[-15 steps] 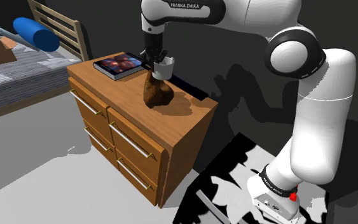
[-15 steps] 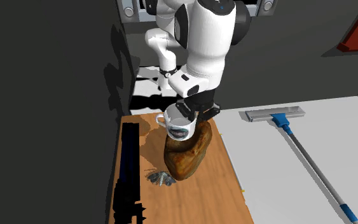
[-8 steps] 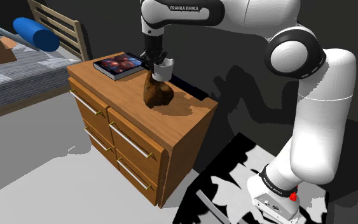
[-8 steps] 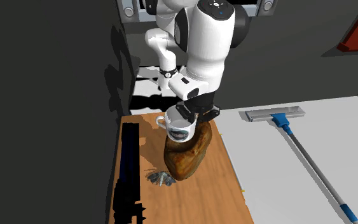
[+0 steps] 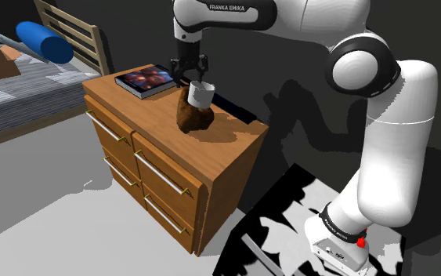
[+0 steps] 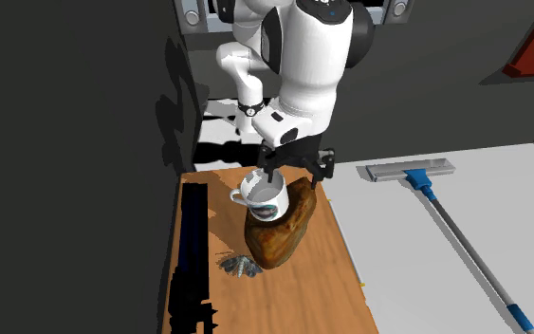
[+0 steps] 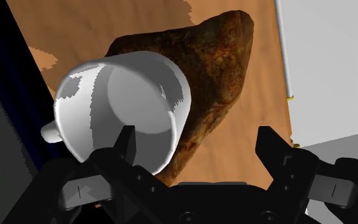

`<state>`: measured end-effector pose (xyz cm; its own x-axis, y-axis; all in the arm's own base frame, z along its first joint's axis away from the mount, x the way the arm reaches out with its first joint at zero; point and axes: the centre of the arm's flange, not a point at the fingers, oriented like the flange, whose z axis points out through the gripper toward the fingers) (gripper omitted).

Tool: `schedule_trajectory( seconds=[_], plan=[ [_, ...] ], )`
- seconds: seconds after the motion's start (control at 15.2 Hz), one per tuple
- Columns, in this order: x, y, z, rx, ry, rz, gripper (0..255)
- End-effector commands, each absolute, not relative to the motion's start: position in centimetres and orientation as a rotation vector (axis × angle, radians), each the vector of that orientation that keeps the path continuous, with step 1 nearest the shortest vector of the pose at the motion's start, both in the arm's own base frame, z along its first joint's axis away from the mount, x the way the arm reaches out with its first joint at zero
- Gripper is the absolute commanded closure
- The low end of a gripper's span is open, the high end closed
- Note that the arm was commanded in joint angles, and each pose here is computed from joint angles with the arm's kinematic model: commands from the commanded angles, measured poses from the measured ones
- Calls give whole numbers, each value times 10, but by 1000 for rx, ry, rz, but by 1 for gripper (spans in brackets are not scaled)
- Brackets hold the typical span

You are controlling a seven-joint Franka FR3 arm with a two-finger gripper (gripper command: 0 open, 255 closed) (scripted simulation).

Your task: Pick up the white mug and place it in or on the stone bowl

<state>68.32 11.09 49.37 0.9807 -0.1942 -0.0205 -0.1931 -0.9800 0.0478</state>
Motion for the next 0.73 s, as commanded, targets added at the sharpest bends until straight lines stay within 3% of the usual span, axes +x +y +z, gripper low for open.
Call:
schedule_trajectory(
  seconds=[0.0, 0.13, 0.66],
  plan=[
    [683, 111, 513, 3081, -301, -39, 0],
    [684, 112, 537, 3081, -301, -39, 0],
    [684, 112, 537, 3081, -301, -39, 0]
  ],
)
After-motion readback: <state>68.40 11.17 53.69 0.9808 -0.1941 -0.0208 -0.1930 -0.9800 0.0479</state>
